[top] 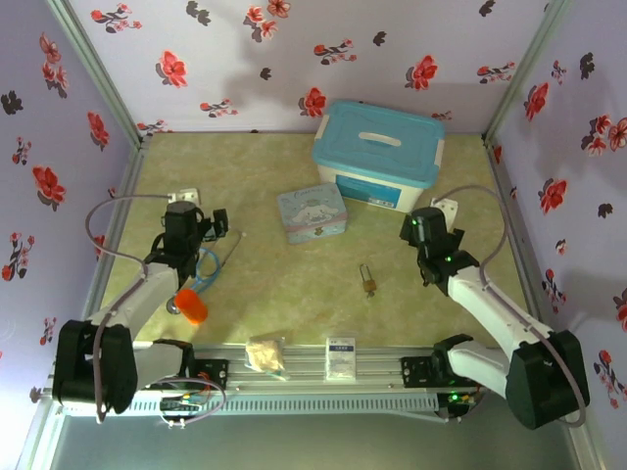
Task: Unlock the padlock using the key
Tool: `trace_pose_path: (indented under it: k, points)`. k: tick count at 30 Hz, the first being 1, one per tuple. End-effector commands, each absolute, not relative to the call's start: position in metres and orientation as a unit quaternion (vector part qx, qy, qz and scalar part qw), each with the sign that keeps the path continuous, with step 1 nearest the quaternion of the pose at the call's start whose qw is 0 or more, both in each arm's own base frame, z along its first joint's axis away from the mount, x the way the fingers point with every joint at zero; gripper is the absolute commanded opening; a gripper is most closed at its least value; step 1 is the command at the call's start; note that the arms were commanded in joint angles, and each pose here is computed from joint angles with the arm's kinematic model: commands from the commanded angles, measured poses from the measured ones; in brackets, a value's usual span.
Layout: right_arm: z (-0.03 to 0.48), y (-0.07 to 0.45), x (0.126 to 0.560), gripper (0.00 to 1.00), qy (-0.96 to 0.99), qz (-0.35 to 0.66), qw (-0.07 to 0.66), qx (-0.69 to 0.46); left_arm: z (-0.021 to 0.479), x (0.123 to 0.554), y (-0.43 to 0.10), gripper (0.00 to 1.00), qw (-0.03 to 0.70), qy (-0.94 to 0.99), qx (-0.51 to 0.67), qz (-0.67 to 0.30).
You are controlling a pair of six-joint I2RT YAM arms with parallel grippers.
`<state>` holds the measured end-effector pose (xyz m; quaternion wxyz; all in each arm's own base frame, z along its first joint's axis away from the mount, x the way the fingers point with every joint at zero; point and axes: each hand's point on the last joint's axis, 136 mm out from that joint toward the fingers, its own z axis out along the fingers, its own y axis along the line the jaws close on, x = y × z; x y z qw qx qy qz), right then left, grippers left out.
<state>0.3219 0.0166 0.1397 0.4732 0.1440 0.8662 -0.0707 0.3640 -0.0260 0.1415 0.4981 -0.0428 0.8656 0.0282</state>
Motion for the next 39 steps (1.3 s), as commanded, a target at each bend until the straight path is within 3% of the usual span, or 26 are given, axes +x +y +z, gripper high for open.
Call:
trace_pose_path:
  k: [1, 5, 13, 20, 26, 39]
  points:
    - [0.154, -0.008, 0.34, 0.89, 0.82, -0.096, 0.543, 0.154, 0.143, 0.381, -0.006, 1.0, 0.529, 0.843, -0.023, 0.095]
    - [0.148, -0.018, 0.353, 0.89, 0.819, -0.111, 0.549, 0.126, 0.127, 0.385, 0.014, 1.0, 0.521, 0.843, -0.006, 0.135]
    - [0.123, -0.032, 0.366, 0.91, 0.791, -0.128, 0.586, 0.124, 0.116, 0.391, 0.036, 1.0, 0.574, 0.811, -0.077, 0.084]
    - [0.104, -0.04, 0.377, 0.92, 0.784, -0.085, 0.599, 0.139, 0.097, 0.393, 0.034, 1.0, 0.58, 0.808, -0.071, 0.071]
    - [0.089, -0.036, 0.389, 0.99, 0.811, -0.078, 0.566, 0.127, 0.097, 0.393, 0.034, 1.0, 0.58, 0.809, -0.07, 0.072]
    - [0.088, -0.035, 0.392, 0.99, 0.812, -0.076, 0.566, 0.124, 0.098, 0.392, 0.037, 1.0, 0.582, 0.806, -0.079, 0.079]
